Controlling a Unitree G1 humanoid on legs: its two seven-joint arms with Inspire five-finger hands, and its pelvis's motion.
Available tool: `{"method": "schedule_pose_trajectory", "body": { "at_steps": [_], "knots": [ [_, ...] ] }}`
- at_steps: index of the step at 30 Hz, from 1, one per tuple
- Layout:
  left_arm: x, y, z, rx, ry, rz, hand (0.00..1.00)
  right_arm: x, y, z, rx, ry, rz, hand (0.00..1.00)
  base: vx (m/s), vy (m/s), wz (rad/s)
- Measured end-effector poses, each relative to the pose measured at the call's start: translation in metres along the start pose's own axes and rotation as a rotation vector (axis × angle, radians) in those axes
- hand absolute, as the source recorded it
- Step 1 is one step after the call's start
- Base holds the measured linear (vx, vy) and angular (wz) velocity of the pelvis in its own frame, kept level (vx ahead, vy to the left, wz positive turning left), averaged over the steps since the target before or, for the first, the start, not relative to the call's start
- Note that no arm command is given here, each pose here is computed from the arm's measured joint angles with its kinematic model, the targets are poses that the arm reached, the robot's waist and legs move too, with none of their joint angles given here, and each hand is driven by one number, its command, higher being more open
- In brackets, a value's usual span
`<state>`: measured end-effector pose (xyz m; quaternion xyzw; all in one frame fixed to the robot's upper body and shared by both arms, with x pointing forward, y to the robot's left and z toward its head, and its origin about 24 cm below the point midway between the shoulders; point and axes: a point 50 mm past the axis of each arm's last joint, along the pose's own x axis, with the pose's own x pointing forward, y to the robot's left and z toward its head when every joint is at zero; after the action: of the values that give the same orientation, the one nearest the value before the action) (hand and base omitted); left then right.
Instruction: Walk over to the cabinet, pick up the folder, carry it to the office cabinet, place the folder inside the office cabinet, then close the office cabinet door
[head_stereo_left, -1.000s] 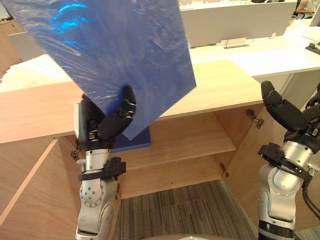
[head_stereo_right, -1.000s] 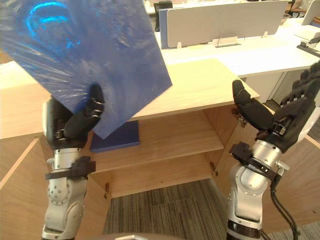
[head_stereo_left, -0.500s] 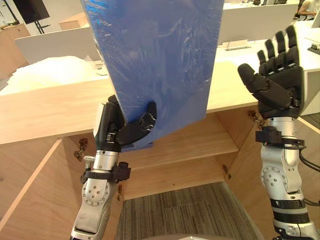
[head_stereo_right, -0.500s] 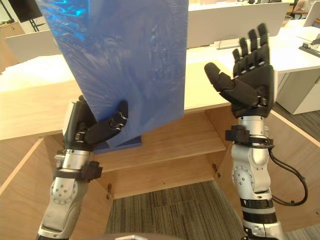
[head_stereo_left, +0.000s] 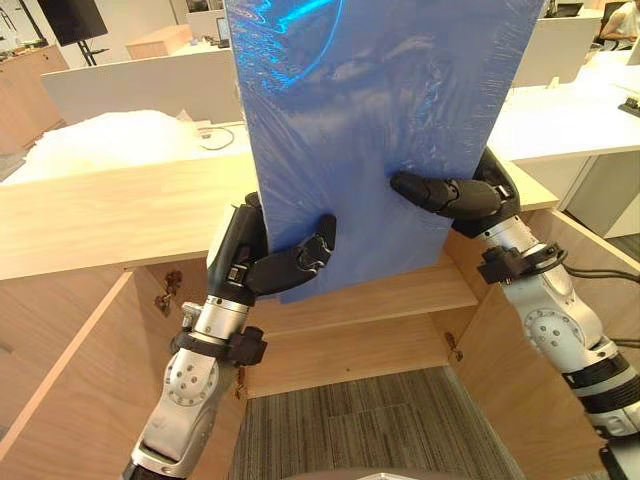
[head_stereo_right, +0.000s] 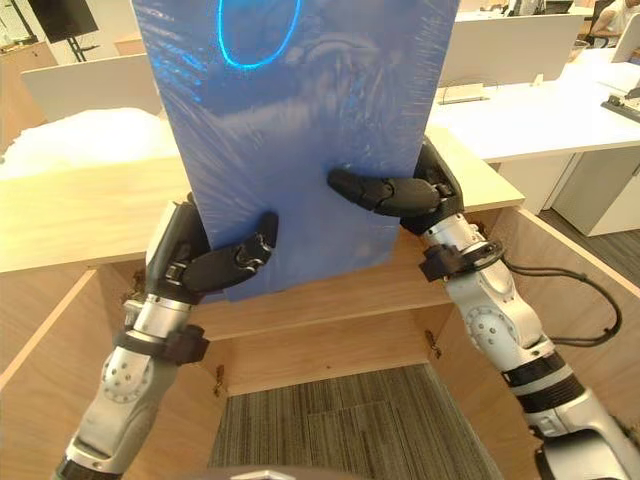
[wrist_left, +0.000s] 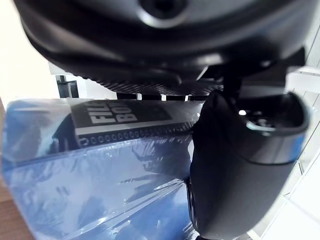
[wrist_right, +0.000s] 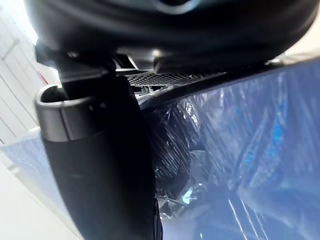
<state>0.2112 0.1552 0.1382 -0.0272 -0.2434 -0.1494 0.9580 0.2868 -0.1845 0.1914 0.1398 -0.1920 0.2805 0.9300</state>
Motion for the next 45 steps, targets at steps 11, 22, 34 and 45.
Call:
{"method": "schedule_pose_trajectory", "body": {
  "at_steps": [11,22,34,45],
  "knots": [
    [0.009,0.021,0.0,0.002,0.09,-0.136,0.0,-0.004,-0.004,0.006,-0.147,0.241,0.148,0.0,-0.04,-0.007,0.07],
    [-0.055,0.032,-0.066,-0.057,0.653,-0.553,1.0,-0.01,0.019,0.005,-0.529,0.332,0.399,0.0,0.0,0.0,-0.01],
    [-0.186,-0.014,-0.183,-0.132,1.279,-0.498,1.0,-0.01,0.066,-0.002,-0.797,-0.142,0.232,0.0,-0.01,0.002,-0.05],
    [-0.257,0.024,-0.197,0.184,1.653,0.022,1.0,-0.142,0.012,-0.191,-1.055,0.958,0.492,0.0,-0.02,0.003,0.0]
  ]
}}
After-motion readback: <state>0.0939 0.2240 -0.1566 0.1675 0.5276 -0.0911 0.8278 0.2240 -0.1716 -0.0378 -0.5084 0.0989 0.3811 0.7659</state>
